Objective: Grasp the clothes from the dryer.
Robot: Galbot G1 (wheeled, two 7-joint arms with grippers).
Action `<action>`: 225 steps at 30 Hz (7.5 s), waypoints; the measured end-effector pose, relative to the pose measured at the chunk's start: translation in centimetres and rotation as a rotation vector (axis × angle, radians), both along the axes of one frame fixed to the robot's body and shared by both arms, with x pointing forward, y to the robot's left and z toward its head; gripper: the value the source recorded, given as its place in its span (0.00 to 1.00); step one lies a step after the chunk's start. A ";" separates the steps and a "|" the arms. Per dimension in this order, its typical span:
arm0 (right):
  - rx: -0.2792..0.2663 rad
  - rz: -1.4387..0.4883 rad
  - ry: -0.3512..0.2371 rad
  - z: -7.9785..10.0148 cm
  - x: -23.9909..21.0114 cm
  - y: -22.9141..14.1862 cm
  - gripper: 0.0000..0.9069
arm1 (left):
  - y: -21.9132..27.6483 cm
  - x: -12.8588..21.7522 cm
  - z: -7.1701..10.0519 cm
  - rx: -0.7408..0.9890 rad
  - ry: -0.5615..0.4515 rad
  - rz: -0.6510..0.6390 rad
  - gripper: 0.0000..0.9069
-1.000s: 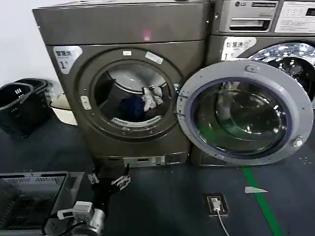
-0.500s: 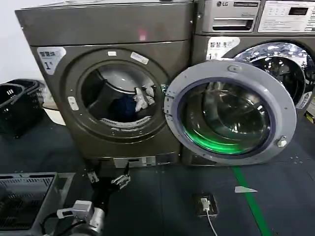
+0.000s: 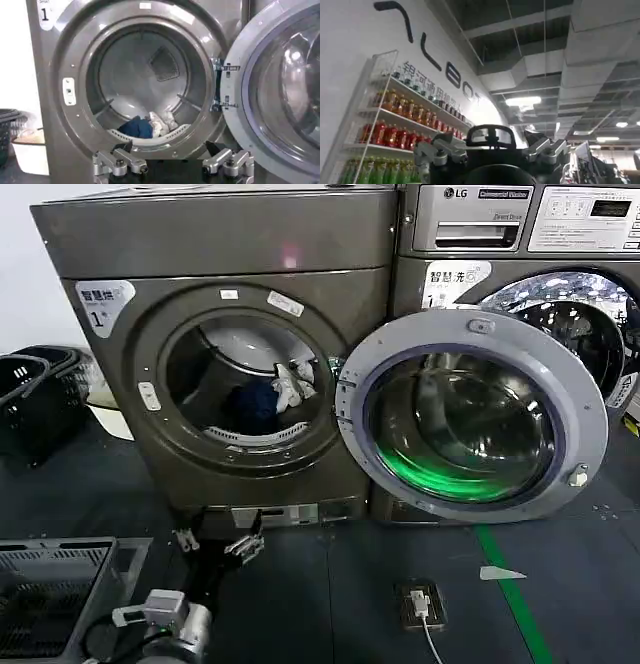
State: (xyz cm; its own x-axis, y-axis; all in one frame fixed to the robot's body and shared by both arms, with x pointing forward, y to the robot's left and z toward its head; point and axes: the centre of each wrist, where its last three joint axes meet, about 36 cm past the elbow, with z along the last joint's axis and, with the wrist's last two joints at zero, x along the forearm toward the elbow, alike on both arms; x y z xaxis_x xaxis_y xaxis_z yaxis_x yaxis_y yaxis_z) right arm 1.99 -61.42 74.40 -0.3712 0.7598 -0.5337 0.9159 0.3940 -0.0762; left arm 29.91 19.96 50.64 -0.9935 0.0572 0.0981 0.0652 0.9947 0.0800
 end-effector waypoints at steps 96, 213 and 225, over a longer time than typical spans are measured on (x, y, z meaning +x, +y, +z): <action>-0.070 0.025 0.003 0.4 -0.2 1.5 1.00 | 0.4 1.9 0.1 0.006 -0.042 -0.004 1.00; -0.087 0.003 -0.011 0.3 -0.9 0.7 1.00 | 8.2 47.2 -1.9 1.254 0.721 -0.890 0.00; -0.087 0.004 -0.009 0.0 -0.6 0.8 1.00 | 8.5 44.9 -2.9 0.847 0.322 -0.626 0.00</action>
